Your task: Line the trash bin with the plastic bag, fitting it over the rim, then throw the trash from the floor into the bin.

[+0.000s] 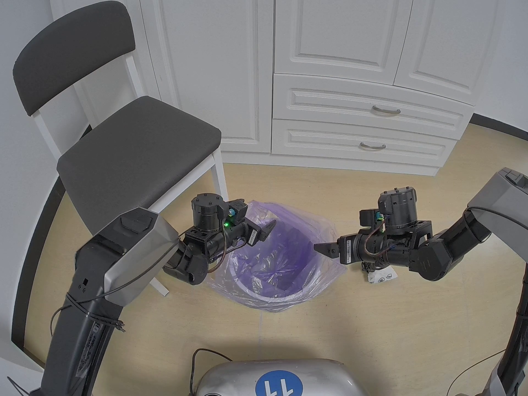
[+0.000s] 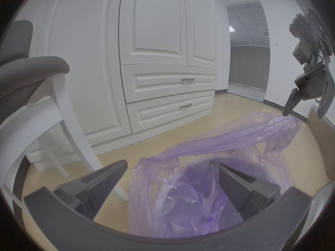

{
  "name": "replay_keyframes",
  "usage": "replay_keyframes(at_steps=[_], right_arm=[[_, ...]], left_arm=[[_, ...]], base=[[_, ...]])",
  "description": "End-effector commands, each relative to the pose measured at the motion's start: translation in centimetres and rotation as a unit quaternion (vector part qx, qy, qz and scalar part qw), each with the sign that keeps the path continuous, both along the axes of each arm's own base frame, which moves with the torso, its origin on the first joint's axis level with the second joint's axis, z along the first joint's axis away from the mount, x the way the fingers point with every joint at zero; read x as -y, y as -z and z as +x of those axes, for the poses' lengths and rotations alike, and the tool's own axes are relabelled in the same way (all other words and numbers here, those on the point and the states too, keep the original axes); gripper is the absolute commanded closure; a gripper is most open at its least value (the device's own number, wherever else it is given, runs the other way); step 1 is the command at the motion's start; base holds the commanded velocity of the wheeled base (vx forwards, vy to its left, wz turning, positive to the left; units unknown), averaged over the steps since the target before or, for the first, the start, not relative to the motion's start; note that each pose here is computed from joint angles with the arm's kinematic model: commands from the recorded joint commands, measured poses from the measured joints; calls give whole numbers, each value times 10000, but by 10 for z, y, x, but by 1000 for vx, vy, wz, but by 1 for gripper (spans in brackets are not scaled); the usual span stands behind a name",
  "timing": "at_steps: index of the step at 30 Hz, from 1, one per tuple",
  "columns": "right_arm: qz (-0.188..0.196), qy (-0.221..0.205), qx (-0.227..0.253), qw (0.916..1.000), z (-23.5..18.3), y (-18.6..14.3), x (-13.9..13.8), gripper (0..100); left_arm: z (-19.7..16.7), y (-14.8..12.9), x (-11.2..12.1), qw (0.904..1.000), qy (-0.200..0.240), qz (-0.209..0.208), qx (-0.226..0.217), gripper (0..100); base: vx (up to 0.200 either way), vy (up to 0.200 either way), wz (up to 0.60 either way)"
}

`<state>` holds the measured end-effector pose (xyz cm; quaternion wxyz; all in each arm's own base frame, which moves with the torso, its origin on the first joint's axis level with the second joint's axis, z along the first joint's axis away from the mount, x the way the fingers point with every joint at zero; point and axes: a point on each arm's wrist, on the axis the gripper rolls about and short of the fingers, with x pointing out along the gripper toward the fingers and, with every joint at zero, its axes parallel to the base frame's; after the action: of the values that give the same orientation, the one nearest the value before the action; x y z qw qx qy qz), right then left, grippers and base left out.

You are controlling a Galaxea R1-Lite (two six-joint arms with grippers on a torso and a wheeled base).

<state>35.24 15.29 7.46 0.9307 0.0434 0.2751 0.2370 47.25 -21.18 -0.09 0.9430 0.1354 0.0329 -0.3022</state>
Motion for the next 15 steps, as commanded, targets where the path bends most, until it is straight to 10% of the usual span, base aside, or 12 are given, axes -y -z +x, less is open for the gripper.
replay_keyframes(at_steps=[1,15], right_arm=[[21,-24,74,10000,-5,-8,1,0],[-169,42,354,9992,-30,-27,-16,0]], left_arm=[[-32,-37,-6,10000,66,-9,-63,0],[-90,-87,-18,9981,-504,-132,-333,0]], base=[[0,0,0],[0,0,0]])
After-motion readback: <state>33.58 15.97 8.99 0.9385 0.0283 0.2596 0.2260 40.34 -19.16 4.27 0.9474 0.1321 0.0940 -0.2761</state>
